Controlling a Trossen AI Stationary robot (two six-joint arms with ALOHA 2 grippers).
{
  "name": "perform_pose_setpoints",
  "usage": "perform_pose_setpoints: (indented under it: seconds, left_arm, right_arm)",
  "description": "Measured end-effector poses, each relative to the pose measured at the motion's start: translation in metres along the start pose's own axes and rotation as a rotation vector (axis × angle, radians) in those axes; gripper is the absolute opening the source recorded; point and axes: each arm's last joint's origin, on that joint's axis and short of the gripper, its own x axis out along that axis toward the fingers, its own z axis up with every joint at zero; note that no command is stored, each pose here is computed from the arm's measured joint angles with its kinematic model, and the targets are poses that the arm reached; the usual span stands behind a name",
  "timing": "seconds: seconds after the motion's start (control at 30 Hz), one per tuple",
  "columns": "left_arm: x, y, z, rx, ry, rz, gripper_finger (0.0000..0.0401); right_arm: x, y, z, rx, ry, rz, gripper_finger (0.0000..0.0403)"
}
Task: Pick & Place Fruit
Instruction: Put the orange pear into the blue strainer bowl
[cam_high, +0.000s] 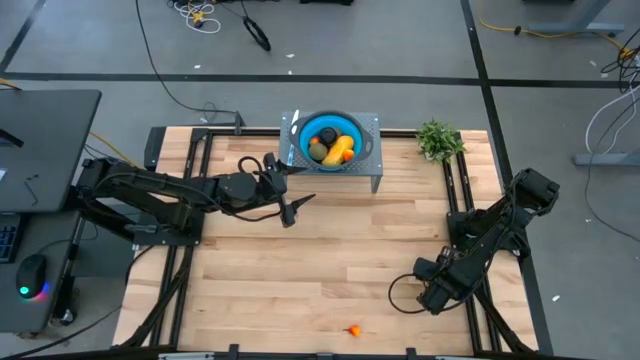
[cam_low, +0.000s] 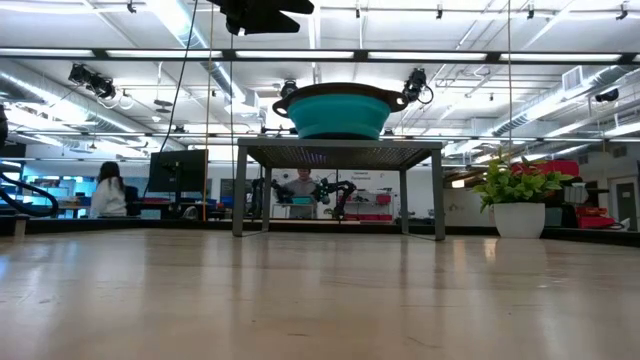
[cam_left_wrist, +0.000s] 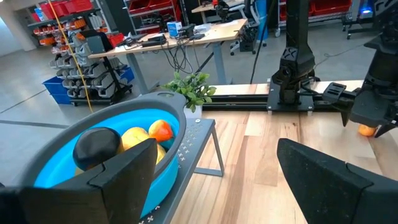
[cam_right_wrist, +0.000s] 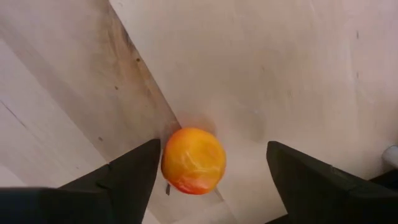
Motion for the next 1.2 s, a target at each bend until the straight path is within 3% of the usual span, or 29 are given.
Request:
perform_pose_setpoints:
  seconds: [0.4,1.2]
  left_arm:
    - [0.0,0.0,0.0,0.0,0.0,0.0,0.034]
    - [0.0,0.0,0.0,0.0,0.0,0.005,0.034]
  right_arm:
    - [0.0,0.002,0.0,0.0,0.013,0.022,0.0253]
    - [-0.004,0.009,0.013,-0.027,0.058,0.173,0.0249]
